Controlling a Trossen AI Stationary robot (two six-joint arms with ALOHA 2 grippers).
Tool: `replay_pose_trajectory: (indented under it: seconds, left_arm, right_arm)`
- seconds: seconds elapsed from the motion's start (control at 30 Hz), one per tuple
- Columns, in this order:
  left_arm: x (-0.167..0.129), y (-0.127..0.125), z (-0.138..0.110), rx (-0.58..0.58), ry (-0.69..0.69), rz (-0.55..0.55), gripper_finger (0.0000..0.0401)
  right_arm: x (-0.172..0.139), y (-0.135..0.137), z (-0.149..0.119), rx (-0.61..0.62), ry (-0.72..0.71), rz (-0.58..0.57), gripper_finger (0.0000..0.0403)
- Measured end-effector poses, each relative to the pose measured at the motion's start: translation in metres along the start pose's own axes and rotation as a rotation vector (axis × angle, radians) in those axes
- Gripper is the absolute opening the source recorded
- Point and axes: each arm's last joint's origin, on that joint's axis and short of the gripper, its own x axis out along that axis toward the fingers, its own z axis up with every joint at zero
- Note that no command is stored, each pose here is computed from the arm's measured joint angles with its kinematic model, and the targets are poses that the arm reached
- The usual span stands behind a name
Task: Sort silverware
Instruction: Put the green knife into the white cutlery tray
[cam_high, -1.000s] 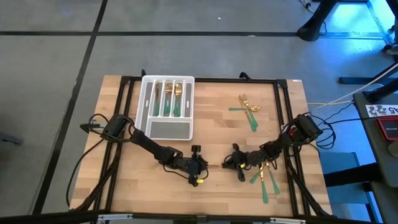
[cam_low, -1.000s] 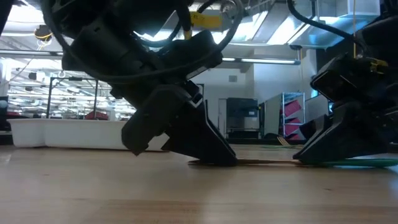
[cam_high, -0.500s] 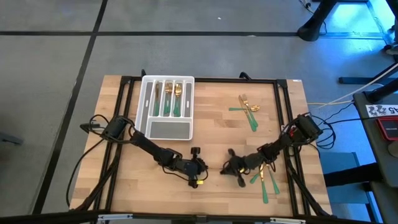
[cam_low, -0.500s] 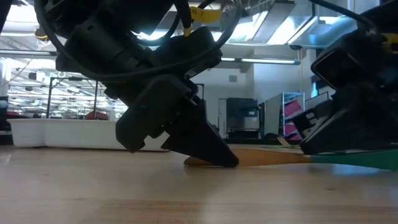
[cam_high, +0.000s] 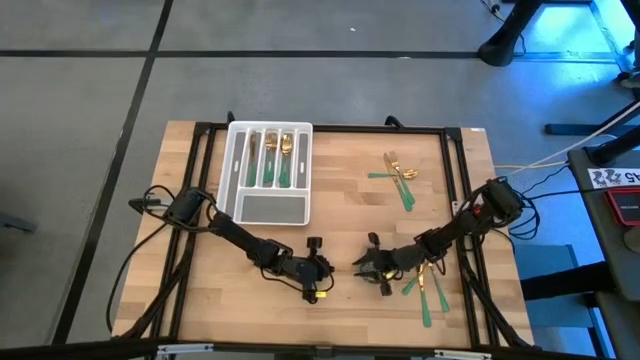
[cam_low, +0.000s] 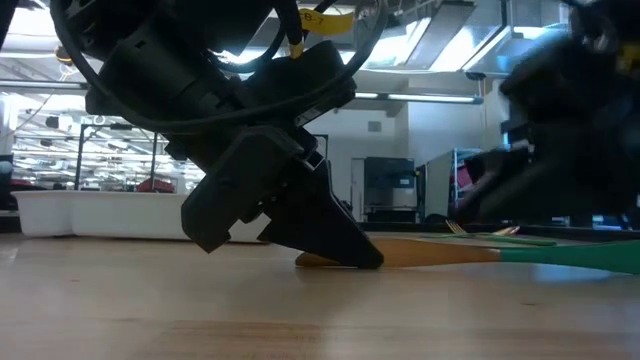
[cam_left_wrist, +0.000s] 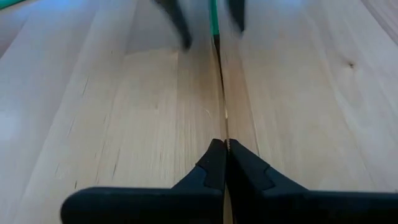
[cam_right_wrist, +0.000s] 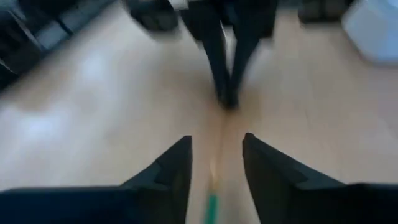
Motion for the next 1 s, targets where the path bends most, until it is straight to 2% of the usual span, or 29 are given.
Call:
replay_pose_trajectory:
  seconds: [0.1, 0.2, 0.37, 0.5, 0.53, 0.67, 0.77, 0.87, 1.0]
  left_arm:
    - [0.0, 0.0, 0.0, -0.002, -0.001, -0.001, 0.0002]
    - [0.0, 0.0, 0.0, -0.009, -0.001, -0.002, 0.0002]
    - [-0.011, -0.003, 0.006, -0.005, 0.001, -0.011, 0.0002]
    - [-0.031, -0.004, 0.017, 0.036, 0.002, 0.012, 0.0001]
    - [-0.035, -0.004, 0.019, 0.041, 0.004, 0.027, 0.0001]
    - [-0.053, 0.0, 0.03, 0.048, -0.007, 0.074, 0.0011]
    - [-0.072, 0.007, 0.046, -0.016, -0.057, 0.083, 0.0032]
    - [-0.101, 0.016, 0.063, -0.04, -0.088, 0.081, 0.0068]
    - [-0.149, 0.031, 0.069, -0.068, -0.028, 0.089, 0.0115]
  right_arm:
    - [0.006, 0.001, -0.006, 0.007, 0.143, -0.029, 0.016]
    - [0.012, 0.004, -0.005, 0.0, 0.282, -0.058, 0.0156]
    - [0.013, 0.011, -0.005, 0.029, 0.355, -0.074, 0.0099]
    - [0.013, 0.016, -0.005, 0.031, 0.326, -0.076, 0.0024]
    - [0.013, 0.018, -0.004, 0.028, 0.302, -0.085, 0.0016]
    - [0.015, 0.02, 0.005, 0.021, 0.185, -0.101, 0.0018]
    - [0.017, 0.015, 0.008, -0.005, 0.135, -0.138, 0.0012]
    - [0.021, 0.005, 0.018, 0.036, 0.046, -0.202, 0.0012]
    - [0.018, -0.011, 0.022, 0.093, -0.063, -0.289, 0.0012]
